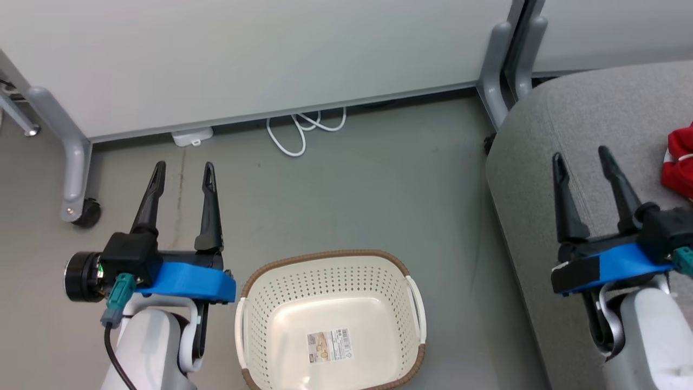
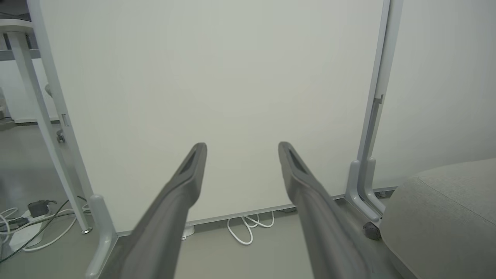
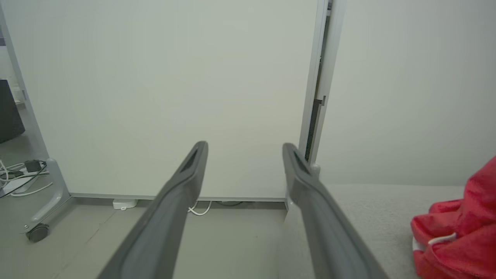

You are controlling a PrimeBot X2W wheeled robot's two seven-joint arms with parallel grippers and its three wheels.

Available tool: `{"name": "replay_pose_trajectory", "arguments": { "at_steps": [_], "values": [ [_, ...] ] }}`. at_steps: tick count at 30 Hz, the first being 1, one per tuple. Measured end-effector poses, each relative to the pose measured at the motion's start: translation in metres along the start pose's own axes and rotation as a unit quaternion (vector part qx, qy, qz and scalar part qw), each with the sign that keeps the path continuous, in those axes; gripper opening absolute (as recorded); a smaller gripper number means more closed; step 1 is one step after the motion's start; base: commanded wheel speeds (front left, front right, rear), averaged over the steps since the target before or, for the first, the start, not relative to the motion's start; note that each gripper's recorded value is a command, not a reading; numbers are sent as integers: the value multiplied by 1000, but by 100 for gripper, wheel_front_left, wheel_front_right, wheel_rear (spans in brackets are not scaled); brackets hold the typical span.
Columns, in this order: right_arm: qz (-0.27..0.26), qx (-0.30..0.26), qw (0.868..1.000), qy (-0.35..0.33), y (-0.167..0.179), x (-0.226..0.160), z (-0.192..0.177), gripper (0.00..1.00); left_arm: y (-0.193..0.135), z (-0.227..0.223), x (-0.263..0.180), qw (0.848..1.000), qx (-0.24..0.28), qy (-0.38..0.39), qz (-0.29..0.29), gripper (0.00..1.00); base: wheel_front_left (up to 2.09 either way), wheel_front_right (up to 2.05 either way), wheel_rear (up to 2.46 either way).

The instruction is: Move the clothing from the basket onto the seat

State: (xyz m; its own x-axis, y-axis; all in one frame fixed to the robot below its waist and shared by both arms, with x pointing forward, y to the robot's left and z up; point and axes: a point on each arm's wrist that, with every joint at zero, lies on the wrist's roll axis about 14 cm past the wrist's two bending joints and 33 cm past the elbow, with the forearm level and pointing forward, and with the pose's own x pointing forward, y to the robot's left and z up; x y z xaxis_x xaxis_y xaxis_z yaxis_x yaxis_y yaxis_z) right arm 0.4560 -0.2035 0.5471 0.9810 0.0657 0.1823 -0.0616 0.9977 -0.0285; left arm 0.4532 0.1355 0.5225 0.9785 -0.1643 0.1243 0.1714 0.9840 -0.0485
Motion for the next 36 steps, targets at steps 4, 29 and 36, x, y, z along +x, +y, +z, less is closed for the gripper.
{"name": "replay_pose_trajectory", "arguments": {
  "at_steps": [4,29,36],
  "values": [
    [23,18,1000,-1,22,-10,2,100,13,10,-22,1000,3,-9,27,100,0,0,0],
    [21,77,996,41,46,-69,-21,100,34,0,-92,997,-22,12,75,100,0,0,0],
    [20,78,996,44,47,-69,-22,0,33,-3,-92,997,-23,17,73,0,0,0,0]
  ]
}}
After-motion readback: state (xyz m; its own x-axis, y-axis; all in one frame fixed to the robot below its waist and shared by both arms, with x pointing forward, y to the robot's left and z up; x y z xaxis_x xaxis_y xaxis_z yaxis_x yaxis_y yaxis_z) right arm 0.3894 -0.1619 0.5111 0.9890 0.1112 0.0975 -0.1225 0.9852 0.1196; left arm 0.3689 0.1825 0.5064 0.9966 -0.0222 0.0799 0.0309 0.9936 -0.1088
